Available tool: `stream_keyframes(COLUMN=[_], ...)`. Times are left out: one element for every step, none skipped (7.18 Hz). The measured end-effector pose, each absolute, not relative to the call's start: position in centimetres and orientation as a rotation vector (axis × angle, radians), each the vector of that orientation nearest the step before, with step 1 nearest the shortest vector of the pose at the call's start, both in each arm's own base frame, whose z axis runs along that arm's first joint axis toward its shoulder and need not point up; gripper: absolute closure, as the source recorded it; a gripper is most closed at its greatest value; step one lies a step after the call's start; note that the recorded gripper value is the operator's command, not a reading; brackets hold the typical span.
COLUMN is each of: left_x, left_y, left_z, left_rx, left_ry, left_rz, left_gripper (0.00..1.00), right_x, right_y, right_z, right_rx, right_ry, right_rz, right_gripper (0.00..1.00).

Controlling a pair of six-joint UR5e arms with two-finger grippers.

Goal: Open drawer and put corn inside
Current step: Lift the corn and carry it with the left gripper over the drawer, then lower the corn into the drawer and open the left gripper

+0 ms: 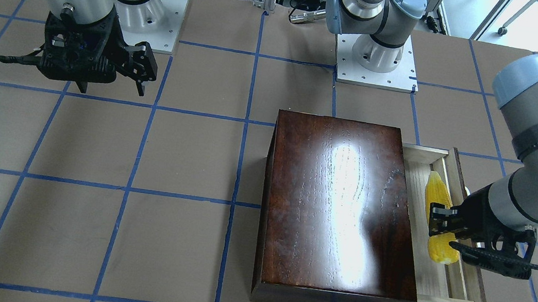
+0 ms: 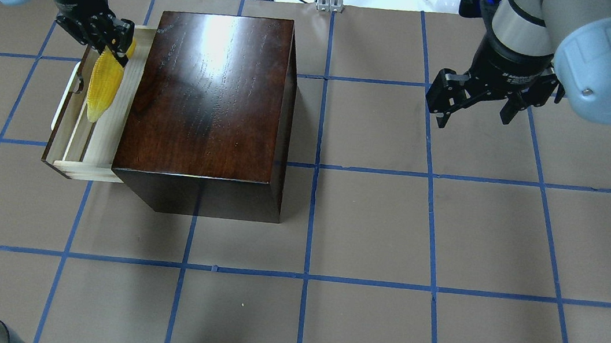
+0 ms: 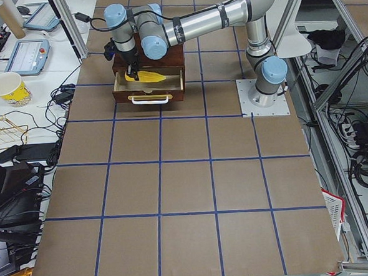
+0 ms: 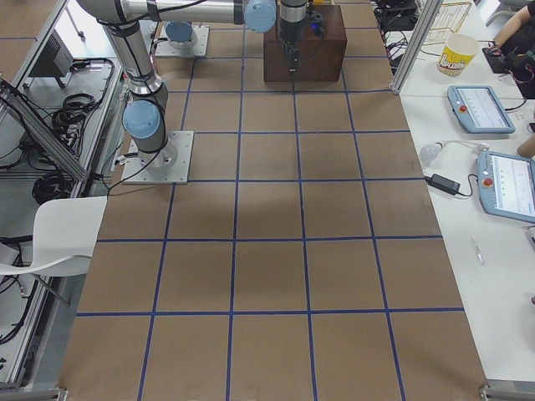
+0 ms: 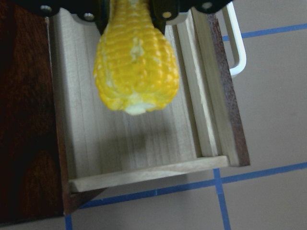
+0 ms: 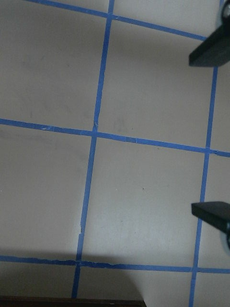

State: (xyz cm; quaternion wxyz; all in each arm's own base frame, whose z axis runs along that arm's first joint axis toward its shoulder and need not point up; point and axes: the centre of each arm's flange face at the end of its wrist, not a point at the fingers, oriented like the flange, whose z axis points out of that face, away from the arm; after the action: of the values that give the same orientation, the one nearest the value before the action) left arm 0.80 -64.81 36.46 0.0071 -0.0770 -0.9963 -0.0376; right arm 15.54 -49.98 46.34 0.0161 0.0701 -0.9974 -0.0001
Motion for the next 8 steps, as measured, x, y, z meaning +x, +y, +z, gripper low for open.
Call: stream_keyframes(left_x=[1.0,1.2,1.3,1.4,1.4,1.4,1.2,0.7], left_y=[-64.8,-64.9,-65.1,-65.4,-65.5,-65.5,-65.4,-65.2], left_z=[35.6,34.8,34.0,33.4,33.1,33.3,34.1,35.1], left_rx=[-0.240,-0.242,-0.243,-0.243,-0.239,-0.233,-0.234,-0.240], left_ry=[-3.112,-3.109,-3.105,-3.102,-3.102,-3.106,-3.116,-3.122], left_rz=[-0.133,-0.145,-0.153,-0.154,-0.153,-0.147,-0.134,-0.121], left_gripper=[1.00,0.97,0.45,0.15,0.00,0.00,0.00,0.00], right_x=[15.5,15.5,15.5,15.5,15.5,15.5,15.4,15.5], right_y=[-50.0,-50.0,-50.0,-50.0,-50.0,-50.0,-50.0,-50.0], right_z=[46.3,46.3,46.3,46.3,46.3,46.3,46.3,46.4], right_rx=[0.217,0.218,0.218,0.217,0.217,0.216,0.215,0.216], right_ry=[-3.102,-3.102,-3.102,-3.102,-3.102,-3.102,-3.102,-3.102], right_rz=[0.000,-0.001,-0.001,-0.001,0.000,0.000,0.000,0.000], right_gripper=[0.00,0.00,0.00,0.00,0.00,0.00,0.00,0.00])
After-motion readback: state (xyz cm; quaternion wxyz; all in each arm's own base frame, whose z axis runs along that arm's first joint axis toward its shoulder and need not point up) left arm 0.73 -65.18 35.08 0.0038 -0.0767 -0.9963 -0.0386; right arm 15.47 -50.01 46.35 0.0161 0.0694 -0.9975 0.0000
